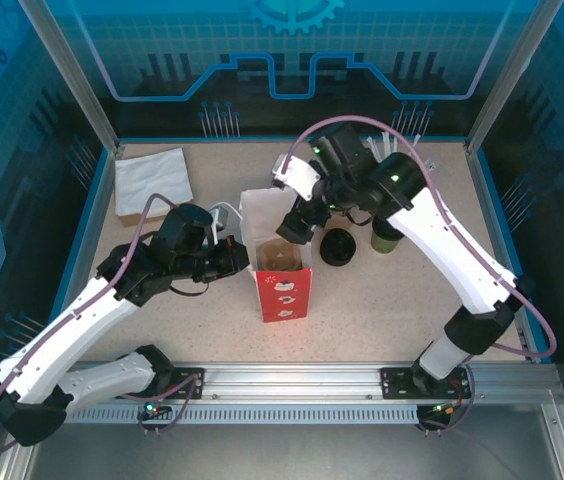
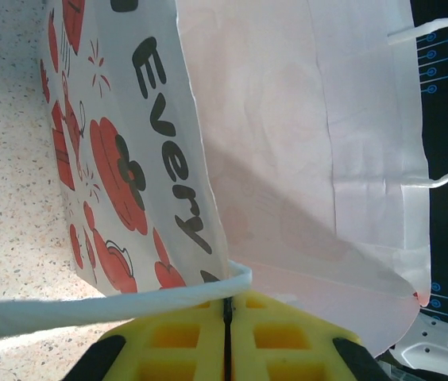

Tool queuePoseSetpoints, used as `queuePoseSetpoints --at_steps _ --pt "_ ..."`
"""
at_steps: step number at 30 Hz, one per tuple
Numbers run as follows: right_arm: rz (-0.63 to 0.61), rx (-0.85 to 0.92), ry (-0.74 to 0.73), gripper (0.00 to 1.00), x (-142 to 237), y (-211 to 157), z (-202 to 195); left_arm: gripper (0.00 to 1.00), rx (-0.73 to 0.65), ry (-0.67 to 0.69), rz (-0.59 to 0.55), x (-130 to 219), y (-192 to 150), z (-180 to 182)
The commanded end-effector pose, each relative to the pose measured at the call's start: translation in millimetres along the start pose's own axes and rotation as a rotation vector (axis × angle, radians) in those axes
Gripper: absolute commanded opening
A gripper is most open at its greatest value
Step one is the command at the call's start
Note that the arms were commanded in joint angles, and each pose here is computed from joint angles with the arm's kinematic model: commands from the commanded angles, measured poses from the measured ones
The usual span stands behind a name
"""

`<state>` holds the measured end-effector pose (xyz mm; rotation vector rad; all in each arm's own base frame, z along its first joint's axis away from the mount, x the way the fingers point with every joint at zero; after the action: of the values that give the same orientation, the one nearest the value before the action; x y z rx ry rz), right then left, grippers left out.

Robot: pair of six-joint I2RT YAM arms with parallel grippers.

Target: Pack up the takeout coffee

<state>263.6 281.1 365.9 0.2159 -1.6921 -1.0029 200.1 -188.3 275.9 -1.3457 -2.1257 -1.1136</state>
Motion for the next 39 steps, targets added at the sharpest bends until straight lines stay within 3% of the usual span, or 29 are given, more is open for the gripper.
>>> queuePoseSetpoints --at_steps 1,9,16,22,24,30,34,39 --pt "-0.157 -0.068 -0.02 1.0 39.0 23.7 -4.2 0.08 -0.025 0.012 -0.012 5.4 3.7 -2.9" --pt "-0.344 -0.198 -0.103 1.0 101.3 19.4 -16.0 0.08 -0.026 0.021 -0.021 4.6 6.1 -3.0" --pt "-0.392 -0.397 -0.286 1.0 135.4 -23.9 -40.4 0.1 -0.027 0.015 -0.024 2.6 10.4 -7.1" --pt "-0.37 -0.565 -0.542 1.0 157.8 -83.4 -69.2 0.4 -0.053 0.008 -0.019 5.5 15.5 -15.5" --pt "-0.351 -0.599 -0.622 1.0 164.7 -100.1 -77.5 0.45 -0.066 0.002 -0.023 10.0 18.2 -19.3" --pt "-0.266 -0.677 -0.687 1.0 159.0 -130.8 -93.4 0.7 -0.09 0.009 -0.035 33.4 21.0 -25.3" --pt "-0.253 -0.704 -0.686 1.0 149.4 -138.1 -99.0 0.8 -0.097 0.036 -0.08 61.6 26.4 -25.8" --pt "-0.22 -0.714 -0.685 1.0 140.6 -143.3 -102.5 0.83 -0.077 0.078 -0.111 85.3 44.0 -23.7"
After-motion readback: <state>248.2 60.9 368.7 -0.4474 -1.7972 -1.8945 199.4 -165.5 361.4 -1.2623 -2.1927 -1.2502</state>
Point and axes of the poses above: each hand's point on the last joint's axis, 136 mm out from that joint toward the fingers, its own x axis back along the fingers, its own z axis along the line the jaws close on, y = z × x, the point moved 2 cm from there along x, back along the fingers, and after that the axes turned 6 degrees about -x, right-handed, at the moved point
